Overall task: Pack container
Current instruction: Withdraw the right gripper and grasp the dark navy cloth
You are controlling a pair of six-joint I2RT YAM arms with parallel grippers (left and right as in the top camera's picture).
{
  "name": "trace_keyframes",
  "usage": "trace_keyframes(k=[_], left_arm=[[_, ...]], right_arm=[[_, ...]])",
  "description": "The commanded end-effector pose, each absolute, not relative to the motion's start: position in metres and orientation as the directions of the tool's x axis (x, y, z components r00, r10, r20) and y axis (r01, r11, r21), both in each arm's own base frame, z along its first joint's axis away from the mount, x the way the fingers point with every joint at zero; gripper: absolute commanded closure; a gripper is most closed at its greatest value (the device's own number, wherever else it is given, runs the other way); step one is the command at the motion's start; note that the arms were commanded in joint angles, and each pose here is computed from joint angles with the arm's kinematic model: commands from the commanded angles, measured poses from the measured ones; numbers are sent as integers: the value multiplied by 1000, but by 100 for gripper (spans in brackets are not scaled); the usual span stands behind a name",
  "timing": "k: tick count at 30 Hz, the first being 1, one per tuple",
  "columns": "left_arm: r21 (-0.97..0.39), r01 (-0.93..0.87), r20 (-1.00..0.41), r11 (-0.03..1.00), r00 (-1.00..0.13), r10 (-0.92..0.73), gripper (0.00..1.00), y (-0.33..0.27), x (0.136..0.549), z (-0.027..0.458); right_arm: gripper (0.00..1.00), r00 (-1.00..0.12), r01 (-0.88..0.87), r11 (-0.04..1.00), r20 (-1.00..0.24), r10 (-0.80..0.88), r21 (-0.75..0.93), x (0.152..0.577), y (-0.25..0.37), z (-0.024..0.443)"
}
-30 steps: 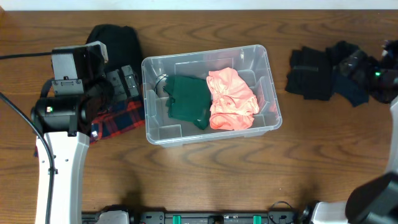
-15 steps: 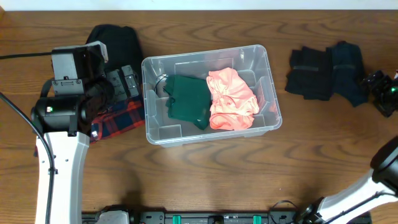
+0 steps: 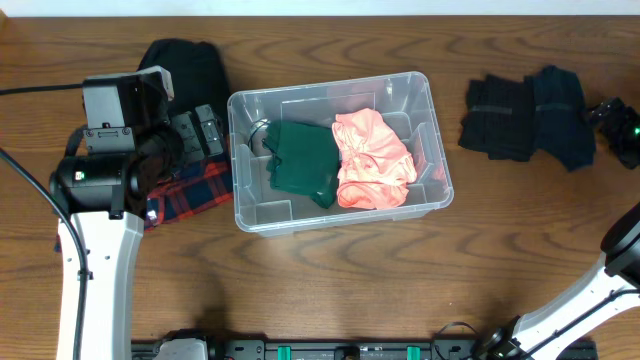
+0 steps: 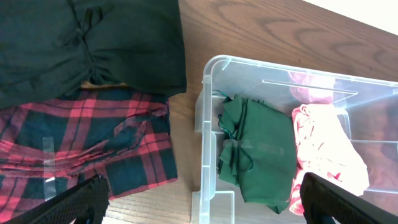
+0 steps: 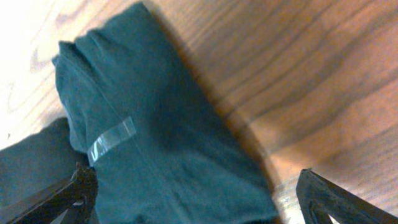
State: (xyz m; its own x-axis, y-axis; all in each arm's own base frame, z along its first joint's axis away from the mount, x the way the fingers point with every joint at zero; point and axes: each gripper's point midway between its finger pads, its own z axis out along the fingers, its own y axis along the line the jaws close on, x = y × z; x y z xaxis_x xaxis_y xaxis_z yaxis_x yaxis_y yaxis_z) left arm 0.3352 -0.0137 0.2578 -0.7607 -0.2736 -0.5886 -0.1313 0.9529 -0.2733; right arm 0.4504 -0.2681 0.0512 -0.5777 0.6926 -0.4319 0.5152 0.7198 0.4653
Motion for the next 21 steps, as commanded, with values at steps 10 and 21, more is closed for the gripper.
trace_keyframes(k=[10, 21], left_arm=[[-273, -121, -600, 954, -754, -267, 2, -13, 338, 263], [-273, -120, -600, 954, -754, -267, 2, -13, 338, 263]], right_arm=[[12, -545, 473, 564, -278, 791, 677, 475, -252, -18], [29, -616, 500, 560, -182, 766, 661, 481, -204, -49]])
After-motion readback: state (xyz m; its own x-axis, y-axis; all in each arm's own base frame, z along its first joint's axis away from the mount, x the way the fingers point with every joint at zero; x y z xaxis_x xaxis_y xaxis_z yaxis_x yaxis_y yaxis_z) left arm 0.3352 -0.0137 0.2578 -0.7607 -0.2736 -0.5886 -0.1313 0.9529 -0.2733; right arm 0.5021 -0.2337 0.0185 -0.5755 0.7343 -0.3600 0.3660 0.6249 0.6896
